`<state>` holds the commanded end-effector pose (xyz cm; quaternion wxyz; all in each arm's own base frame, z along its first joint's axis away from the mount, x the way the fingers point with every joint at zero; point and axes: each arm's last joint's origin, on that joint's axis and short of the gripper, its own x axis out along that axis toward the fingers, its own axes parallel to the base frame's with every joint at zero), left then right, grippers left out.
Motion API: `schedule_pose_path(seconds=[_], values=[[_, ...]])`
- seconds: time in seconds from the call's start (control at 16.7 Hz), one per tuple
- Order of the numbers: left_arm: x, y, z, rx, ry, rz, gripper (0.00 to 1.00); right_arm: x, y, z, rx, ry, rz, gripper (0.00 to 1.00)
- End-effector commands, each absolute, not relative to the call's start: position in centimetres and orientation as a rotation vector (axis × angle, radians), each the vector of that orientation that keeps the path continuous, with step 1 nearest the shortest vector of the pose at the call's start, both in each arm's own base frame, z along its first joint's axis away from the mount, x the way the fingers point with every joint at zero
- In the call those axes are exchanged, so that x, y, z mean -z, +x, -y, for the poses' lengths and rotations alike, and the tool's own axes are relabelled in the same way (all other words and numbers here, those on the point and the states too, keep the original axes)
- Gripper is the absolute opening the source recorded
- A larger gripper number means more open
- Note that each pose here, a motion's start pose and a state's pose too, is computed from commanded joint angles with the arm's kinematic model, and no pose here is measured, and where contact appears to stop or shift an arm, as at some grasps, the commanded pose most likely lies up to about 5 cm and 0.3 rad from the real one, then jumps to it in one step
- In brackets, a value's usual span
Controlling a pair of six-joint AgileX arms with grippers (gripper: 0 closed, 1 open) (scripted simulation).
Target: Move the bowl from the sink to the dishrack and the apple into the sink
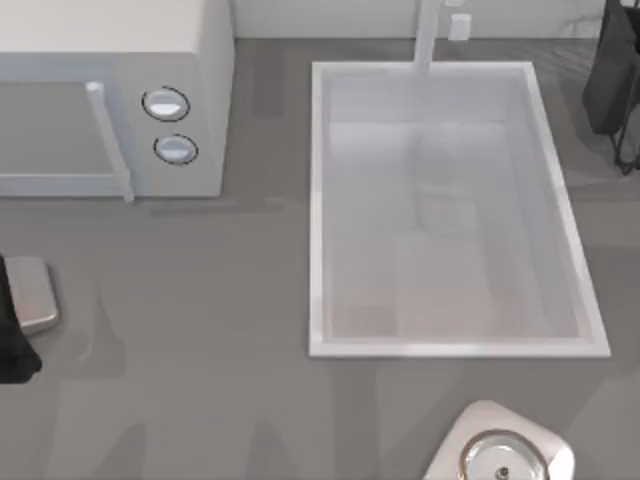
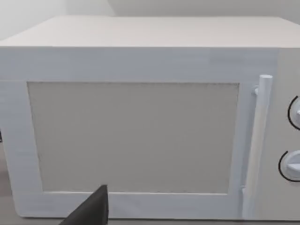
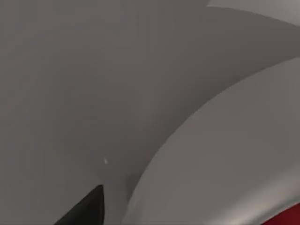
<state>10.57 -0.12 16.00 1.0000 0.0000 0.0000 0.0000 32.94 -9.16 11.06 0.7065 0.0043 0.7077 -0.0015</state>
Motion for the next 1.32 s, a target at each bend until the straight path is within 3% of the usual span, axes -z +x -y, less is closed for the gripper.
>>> schedule_pose_path(seconds=[0.42,1.2,1.32], values=[[-16.0,10.6,0.1,0.000,0.000,0.000,1.00,-9.1,32.6,9.1,0.008,0.008,-1.571,1.00],[-16.0,10.6,0.1,0.000,0.000,0.000,1.00,-9.1,32.6,9.1,0.008,0.008,-1.571,0.02],[-16.0,10.6,0.1,0.000,0.000,0.000,1.00,-9.1,32.6,9.1,0.008,0.008,-1.571,0.00]])
